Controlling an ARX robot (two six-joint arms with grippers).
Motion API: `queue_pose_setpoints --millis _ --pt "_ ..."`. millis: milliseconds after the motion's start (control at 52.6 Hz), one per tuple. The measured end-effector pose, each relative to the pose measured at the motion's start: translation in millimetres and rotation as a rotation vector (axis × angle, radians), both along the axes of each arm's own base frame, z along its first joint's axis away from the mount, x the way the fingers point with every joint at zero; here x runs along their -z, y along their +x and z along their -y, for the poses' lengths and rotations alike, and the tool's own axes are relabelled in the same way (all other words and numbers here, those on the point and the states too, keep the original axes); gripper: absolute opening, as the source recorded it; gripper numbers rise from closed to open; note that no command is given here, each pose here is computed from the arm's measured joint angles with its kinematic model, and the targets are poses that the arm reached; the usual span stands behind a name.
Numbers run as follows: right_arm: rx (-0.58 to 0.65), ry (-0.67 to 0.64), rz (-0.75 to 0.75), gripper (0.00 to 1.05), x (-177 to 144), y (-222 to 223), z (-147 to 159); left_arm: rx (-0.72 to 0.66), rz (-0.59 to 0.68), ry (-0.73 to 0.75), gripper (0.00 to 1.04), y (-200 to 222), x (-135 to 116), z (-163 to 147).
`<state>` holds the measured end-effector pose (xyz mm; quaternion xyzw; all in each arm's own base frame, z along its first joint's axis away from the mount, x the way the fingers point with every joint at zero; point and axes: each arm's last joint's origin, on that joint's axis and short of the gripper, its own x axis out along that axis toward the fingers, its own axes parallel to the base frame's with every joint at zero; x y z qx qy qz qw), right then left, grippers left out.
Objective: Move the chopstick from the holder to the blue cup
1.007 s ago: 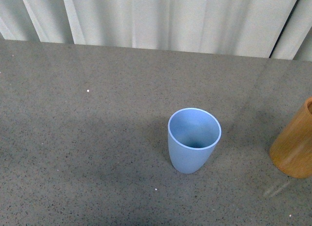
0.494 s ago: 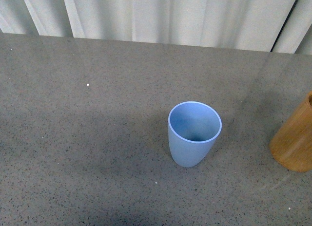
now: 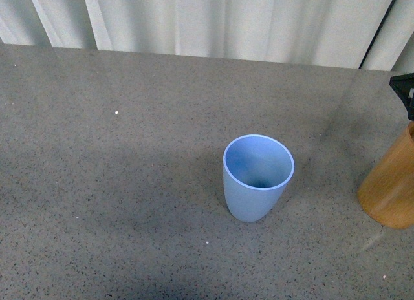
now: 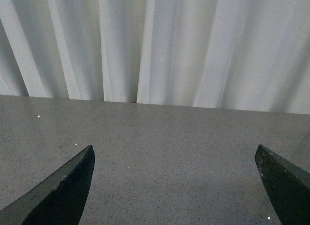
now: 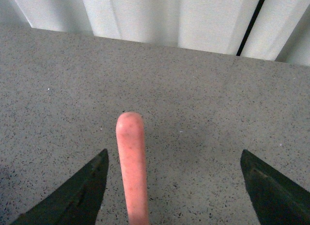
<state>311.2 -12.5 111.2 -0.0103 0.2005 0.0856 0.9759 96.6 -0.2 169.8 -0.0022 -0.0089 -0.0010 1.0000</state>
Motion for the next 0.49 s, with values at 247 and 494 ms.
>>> queue_pose_setpoints --millis 247,494 --pt "-0.063 0.015 -0.003 0.32 1.9 1.5 -22.0 0.0 0.0 0.0 0.98 0.0 0.0 0.0" --pt "-0.053 0.006 0.034 0.01 -15.3 -0.9 -22.2 0.0 0.0 0.0 0.98 0.0 0.0 0.0"
